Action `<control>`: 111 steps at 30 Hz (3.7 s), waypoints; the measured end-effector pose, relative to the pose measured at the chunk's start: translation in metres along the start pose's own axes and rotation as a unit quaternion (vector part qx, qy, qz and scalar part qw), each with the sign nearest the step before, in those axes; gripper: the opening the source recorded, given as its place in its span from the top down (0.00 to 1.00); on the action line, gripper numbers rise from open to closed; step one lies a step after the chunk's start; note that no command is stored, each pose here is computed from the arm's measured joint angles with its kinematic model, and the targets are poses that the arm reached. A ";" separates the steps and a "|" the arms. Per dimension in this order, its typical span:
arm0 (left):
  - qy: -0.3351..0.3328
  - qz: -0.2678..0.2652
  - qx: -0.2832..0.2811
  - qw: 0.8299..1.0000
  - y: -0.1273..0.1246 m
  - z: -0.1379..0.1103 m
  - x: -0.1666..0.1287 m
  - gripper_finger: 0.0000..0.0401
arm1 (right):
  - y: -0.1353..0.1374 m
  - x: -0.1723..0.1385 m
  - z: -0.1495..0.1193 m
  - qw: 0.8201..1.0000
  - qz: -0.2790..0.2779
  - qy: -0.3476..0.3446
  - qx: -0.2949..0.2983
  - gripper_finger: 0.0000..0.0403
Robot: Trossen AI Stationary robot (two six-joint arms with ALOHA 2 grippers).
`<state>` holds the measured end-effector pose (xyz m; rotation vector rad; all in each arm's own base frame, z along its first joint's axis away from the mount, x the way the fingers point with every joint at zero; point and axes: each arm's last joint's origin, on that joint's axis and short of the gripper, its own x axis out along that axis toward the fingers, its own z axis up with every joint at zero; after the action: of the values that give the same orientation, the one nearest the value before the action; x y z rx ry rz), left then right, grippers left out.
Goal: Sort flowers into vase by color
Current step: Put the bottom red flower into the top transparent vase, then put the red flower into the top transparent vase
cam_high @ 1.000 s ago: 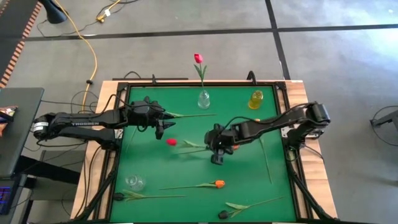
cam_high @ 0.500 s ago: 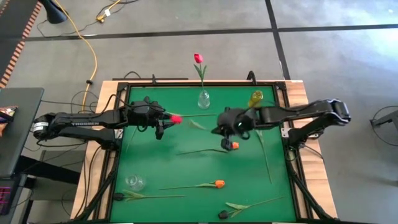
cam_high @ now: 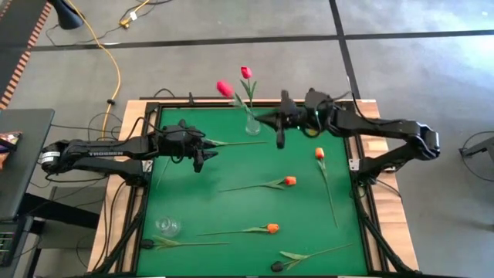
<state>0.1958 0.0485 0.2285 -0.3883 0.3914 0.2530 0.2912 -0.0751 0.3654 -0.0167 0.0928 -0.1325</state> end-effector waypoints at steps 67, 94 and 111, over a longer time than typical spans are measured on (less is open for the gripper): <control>-0.007 0.044 -0.066 0.997 -0.005 -0.004 0.000 0.59 | -0.101 0.049 -0.148 0.961 -0.074 -0.266 -0.030 0.96; -0.008 0.043 -0.068 0.997 -0.006 -0.004 0.000 0.59 | -0.102 0.057 -0.163 0.979 -0.088 -0.183 0.007 0.86; 0.001 0.020 -0.068 0.997 -0.007 -0.004 0.000 0.59 | -0.102 0.058 -0.164 0.985 -0.086 -0.149 0.020 0.64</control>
<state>0.1969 0.0407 0.2269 -0.5145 0.3860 0.3200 0.3195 -0.1856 0.1993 -0.0035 -0.2105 -0.3038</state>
